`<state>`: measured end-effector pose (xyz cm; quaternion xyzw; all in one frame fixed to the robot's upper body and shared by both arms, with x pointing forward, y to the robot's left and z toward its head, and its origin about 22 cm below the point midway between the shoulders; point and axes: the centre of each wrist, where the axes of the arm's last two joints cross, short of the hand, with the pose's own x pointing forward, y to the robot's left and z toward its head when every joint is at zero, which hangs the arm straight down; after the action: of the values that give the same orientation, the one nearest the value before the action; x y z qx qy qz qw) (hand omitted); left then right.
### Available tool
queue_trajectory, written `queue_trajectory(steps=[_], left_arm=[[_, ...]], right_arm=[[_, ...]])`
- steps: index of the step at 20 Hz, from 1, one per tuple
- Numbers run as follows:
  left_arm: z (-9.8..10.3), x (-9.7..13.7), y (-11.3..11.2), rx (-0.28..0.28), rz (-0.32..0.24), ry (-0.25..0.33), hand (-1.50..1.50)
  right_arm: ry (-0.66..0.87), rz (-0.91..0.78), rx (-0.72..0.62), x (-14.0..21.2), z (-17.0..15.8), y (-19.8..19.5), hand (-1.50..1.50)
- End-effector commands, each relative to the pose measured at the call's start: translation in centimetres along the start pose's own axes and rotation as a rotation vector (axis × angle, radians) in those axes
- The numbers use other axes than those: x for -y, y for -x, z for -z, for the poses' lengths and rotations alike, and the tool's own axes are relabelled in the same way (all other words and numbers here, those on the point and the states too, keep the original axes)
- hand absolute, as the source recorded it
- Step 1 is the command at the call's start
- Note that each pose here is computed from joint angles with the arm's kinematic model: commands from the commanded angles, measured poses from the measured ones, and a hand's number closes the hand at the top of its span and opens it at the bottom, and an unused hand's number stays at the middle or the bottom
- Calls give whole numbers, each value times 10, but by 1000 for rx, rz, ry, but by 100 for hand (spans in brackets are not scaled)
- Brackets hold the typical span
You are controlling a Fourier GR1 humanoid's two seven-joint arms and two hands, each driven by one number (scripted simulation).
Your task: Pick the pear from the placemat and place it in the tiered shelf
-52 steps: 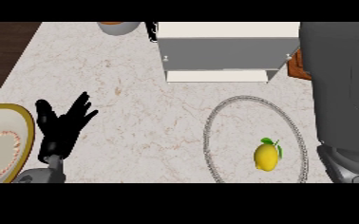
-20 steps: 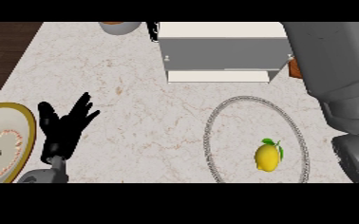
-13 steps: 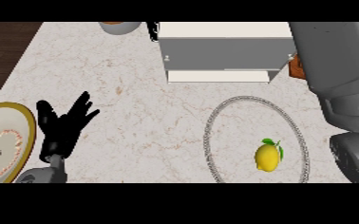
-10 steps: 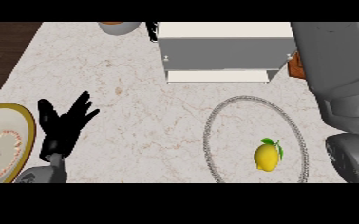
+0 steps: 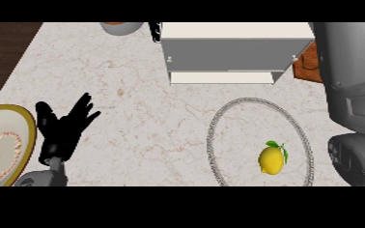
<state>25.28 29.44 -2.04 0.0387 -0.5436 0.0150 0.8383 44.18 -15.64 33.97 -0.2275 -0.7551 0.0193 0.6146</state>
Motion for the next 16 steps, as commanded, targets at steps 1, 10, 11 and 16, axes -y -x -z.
queue_trajectory(steps=[1,10,11,16], left_arm=[[-8,-13,12,-24,-7,1,0],[-7,-11,0,-40,1,-23,0],[-1,1,-3,-46,0,-8,0],[-9,-3,8,-39,-14,-23,0]], right_arm=[[133,103,2,37,9,-9,-150],[408,139,-72,108,14,2,-150],[421,143,-89,113,12,6,-150],[438,196,-87,188,1,26,-150]])
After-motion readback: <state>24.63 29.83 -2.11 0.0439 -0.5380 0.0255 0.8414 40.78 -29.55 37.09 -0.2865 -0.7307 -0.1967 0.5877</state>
